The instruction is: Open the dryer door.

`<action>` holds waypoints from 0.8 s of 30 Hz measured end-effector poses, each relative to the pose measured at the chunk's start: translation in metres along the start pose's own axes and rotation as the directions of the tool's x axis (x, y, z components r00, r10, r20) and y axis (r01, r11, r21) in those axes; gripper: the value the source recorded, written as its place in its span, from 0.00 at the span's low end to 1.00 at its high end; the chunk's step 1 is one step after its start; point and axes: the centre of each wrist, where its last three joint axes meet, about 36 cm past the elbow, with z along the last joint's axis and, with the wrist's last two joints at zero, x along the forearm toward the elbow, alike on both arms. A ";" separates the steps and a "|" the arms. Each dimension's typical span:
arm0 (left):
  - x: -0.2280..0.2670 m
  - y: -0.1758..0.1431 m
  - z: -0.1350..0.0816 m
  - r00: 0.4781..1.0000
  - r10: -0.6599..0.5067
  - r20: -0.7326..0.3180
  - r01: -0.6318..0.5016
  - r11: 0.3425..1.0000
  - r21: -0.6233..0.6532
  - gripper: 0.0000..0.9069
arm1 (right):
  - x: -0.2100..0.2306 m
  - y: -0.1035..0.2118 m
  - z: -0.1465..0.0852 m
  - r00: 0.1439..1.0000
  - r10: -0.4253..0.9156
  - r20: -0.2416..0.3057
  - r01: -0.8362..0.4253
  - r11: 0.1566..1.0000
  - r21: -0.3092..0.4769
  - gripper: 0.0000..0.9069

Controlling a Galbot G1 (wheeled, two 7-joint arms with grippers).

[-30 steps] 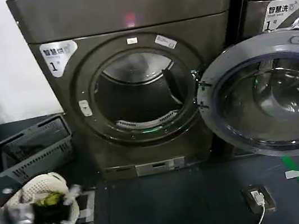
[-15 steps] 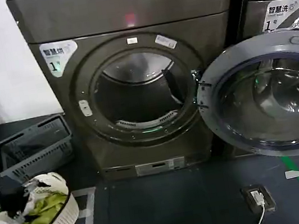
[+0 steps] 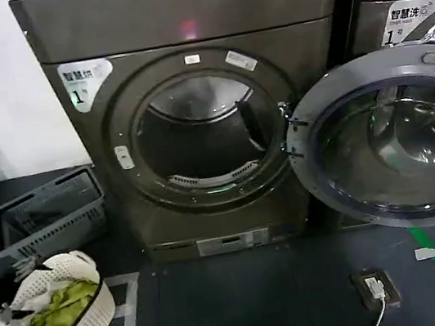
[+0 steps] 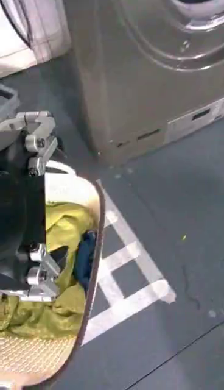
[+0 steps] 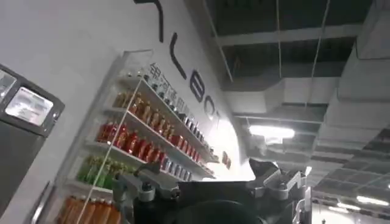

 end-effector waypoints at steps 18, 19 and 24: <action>-0.001 -0.006 0.012 0.998 0.053 -0.017 -0.054 0.997 -0.050 1.00 | 0.005 -0.003 -0.007 1.000 -0.008 0.002 0.008 1.000 0.016 1.00; 0.000 -0.006 0.013 0.998 0.055 -0.018 -0.056 0.997 -0.051 1.00 | 0.006 -0.003 -0.007 1.000 -0.009 0.002 0.009 1.000 0.018 1.00; 0.001 -0.004 0.011 0.998 0.062 -0.022 -0.063 0.996 -0.058 1.00 | 0.007 -0.005 -0.006 1.000 -0.005 -0.002 0.005 1.000 0.020 1.00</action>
